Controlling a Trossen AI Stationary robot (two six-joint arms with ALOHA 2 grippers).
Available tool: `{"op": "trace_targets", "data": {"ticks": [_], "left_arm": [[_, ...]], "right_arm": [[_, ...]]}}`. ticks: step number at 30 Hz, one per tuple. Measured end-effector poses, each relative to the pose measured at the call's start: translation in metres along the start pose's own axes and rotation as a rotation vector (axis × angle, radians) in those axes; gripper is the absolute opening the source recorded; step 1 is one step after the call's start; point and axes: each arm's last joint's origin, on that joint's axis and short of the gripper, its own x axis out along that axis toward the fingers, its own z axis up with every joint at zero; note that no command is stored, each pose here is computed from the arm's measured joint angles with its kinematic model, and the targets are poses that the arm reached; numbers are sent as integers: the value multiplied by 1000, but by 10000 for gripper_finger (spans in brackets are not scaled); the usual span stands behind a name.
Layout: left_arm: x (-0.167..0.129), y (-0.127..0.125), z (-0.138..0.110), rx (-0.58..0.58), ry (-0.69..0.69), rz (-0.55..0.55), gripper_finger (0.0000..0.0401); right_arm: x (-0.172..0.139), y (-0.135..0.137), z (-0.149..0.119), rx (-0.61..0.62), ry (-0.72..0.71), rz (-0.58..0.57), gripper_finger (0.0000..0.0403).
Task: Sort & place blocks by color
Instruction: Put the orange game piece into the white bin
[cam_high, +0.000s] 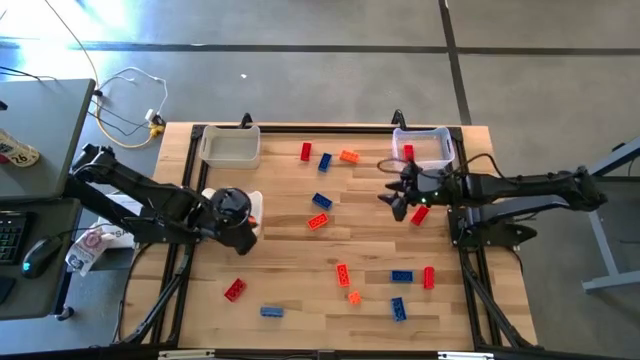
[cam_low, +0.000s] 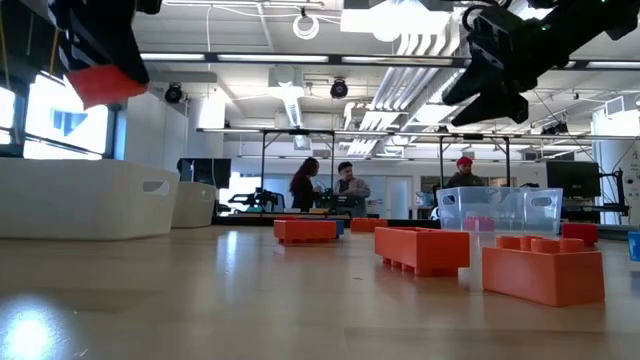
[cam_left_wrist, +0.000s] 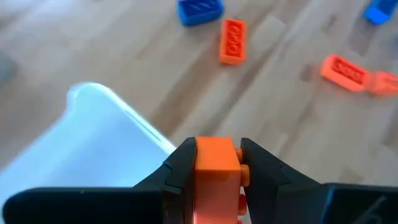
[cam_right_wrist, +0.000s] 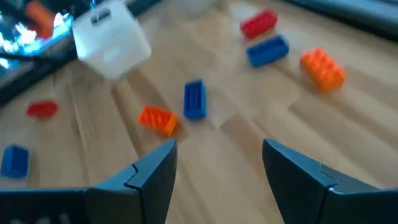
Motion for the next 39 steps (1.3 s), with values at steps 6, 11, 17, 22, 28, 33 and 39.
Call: {"op": "trace_targets", "data": {"ticks": [6, 11, 17, 22, 28, 33, 39], "left_arm": [[4, 23, -1, 29, 95, 180, 78], [12, 29, 4, 66, 167, 221, 78], [28, 33, 12, 87, 245, 268, 78], [43, 38, 18, 92, 335, 291, 79], [58, 42, 22, 101, 449, 278, 83], [69, 45, 24, 90, 514, 281, 101], [76, 47, 24, 78, 545, 305, 127]], "right_arm": [[11, 13, -16, -53, 102, 23, 222], [16, 23, -26, -108, 156, 45, 222], [16, 38, -37, -174, 194, 126, 222], [10, 51, -47, -231, 207, 194, 222], [-3, 68, -60, -318, 179, 250, 222], [-13, 78, -71, -369, 158, 277, 222], [-23, 86, -80, -375, 155, 314, 222]]}}
